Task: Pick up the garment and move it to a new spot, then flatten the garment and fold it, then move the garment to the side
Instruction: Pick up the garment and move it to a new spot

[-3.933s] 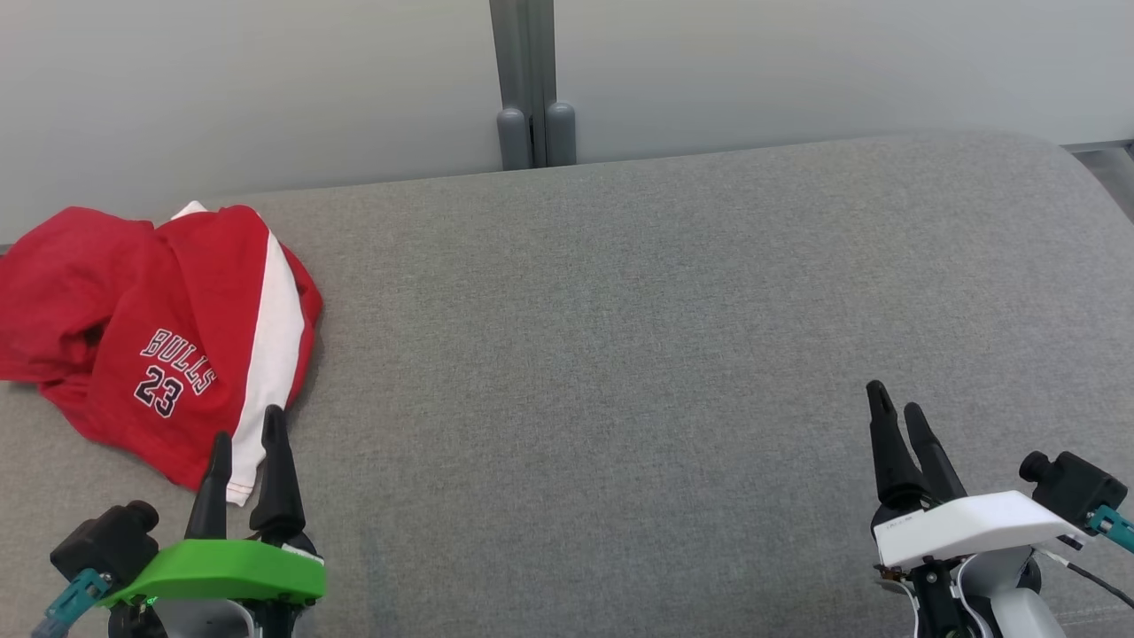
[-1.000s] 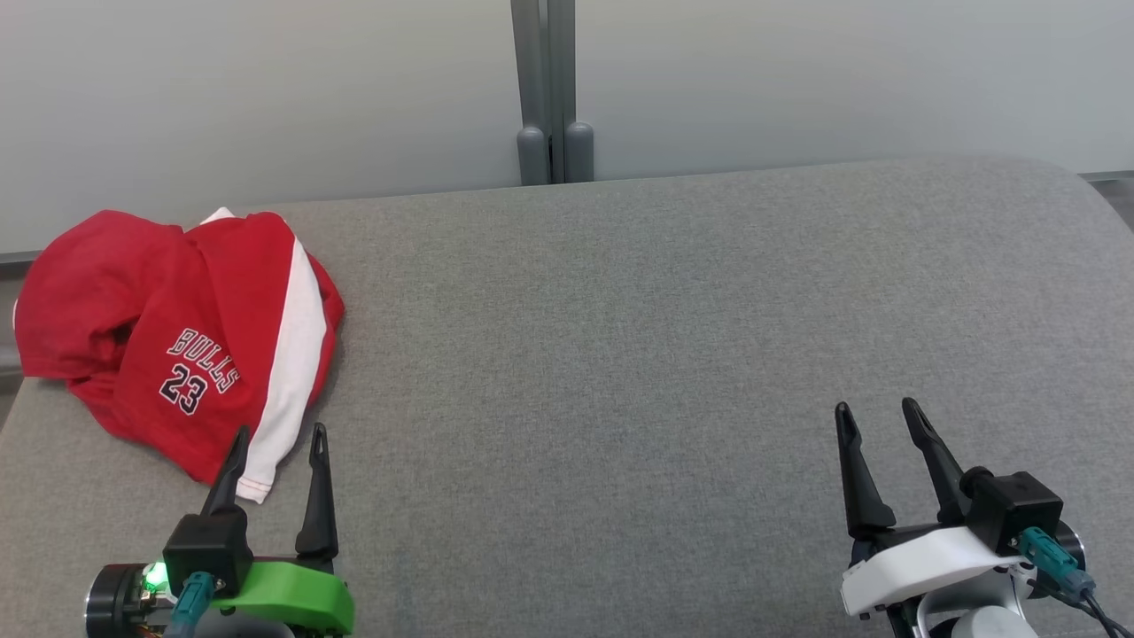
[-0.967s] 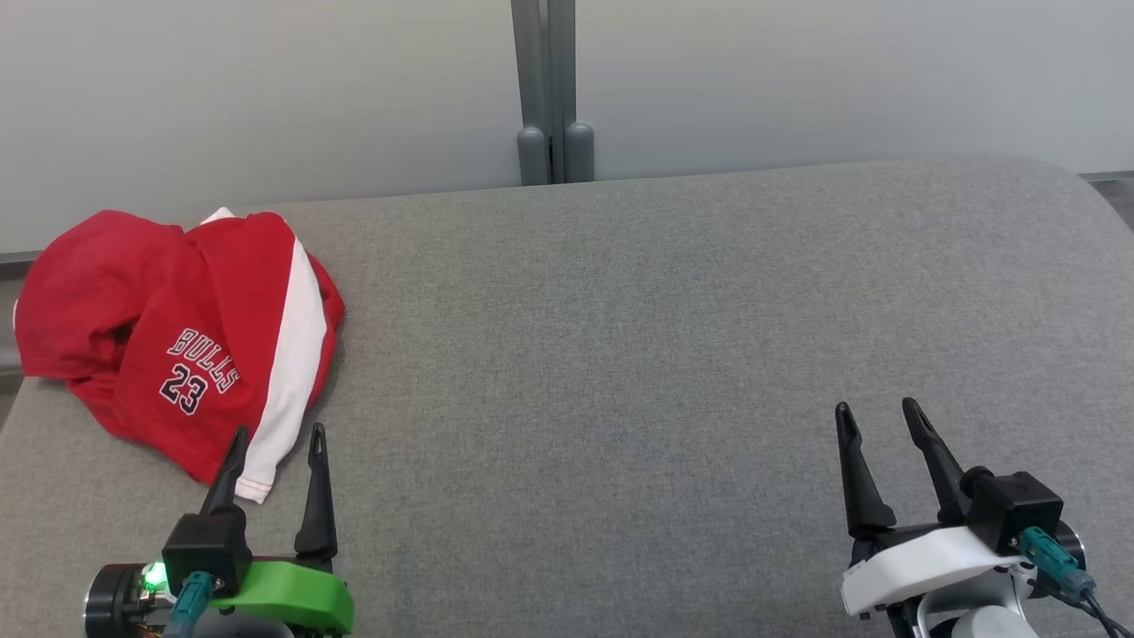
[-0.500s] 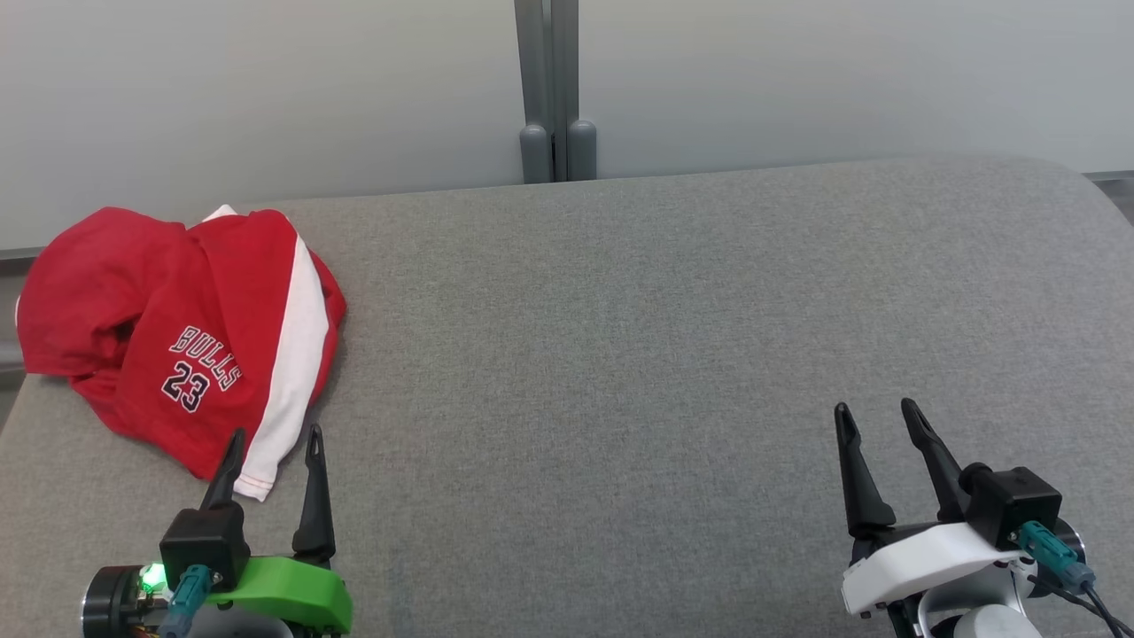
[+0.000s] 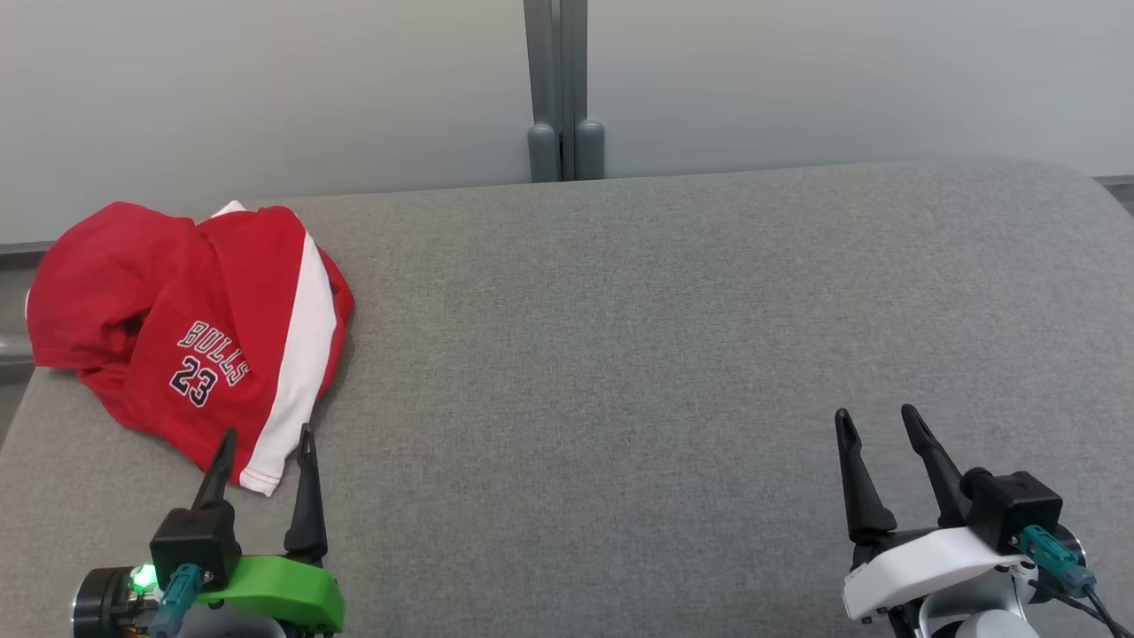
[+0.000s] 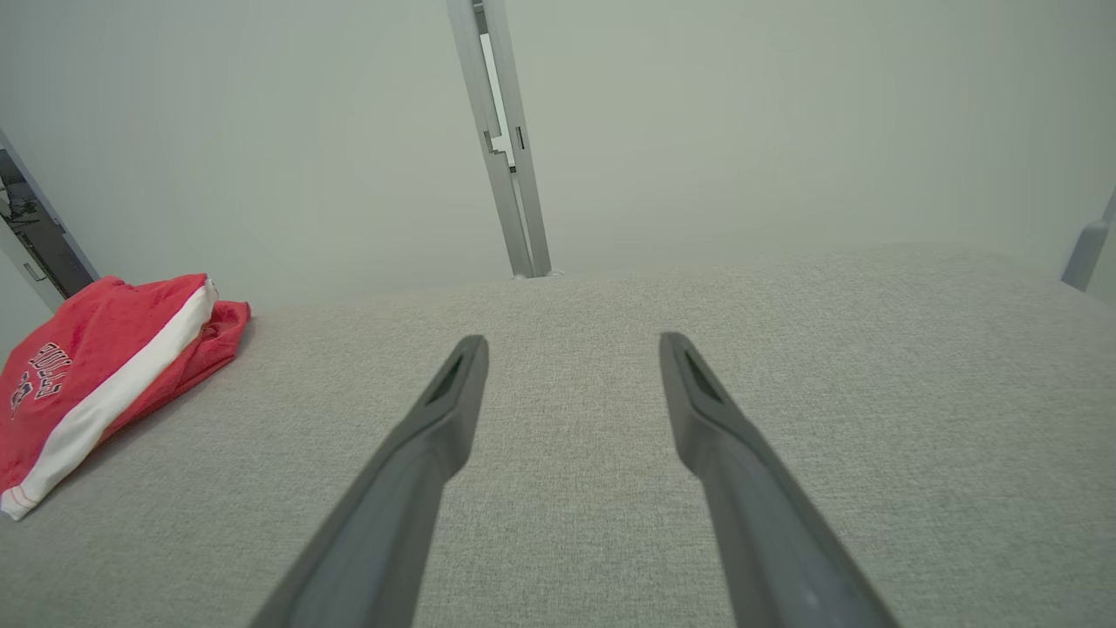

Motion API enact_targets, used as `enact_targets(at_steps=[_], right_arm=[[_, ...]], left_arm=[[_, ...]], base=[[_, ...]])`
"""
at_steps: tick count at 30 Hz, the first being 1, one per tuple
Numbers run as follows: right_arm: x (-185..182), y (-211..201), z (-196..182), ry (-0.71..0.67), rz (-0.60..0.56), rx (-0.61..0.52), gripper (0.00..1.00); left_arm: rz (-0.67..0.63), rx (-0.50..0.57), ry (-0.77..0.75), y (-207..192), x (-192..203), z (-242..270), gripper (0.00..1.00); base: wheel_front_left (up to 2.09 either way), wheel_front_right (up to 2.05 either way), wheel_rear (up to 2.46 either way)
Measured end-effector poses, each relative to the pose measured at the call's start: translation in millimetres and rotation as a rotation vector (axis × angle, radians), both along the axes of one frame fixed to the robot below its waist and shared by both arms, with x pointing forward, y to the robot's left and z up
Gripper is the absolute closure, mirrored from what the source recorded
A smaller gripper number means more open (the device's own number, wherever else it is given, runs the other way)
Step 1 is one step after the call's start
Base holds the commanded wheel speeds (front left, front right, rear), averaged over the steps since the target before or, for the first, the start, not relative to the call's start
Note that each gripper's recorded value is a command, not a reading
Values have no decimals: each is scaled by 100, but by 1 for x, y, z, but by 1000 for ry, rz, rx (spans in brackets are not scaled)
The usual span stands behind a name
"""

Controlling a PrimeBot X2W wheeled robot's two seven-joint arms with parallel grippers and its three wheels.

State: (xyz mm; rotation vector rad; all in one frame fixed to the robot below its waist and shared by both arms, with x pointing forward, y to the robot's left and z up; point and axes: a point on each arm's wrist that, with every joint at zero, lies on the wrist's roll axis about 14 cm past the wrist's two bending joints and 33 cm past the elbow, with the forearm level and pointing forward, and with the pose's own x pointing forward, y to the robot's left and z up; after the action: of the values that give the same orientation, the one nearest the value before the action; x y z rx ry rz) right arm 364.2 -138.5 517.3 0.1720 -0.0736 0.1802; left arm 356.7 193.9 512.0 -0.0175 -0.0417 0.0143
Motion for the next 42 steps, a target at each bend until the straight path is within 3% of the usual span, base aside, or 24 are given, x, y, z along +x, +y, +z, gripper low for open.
enact_targets(at_steps=[14,42], right_arm=[[8,36,-4,11,105,16,0],[18,136,-14,42,397,22,0]], left_arm=[[136,7,8,47,-22,-2,0],[472,6,35,133,-116,-7,0]], base=[[0,0,0],[0,0,0]])
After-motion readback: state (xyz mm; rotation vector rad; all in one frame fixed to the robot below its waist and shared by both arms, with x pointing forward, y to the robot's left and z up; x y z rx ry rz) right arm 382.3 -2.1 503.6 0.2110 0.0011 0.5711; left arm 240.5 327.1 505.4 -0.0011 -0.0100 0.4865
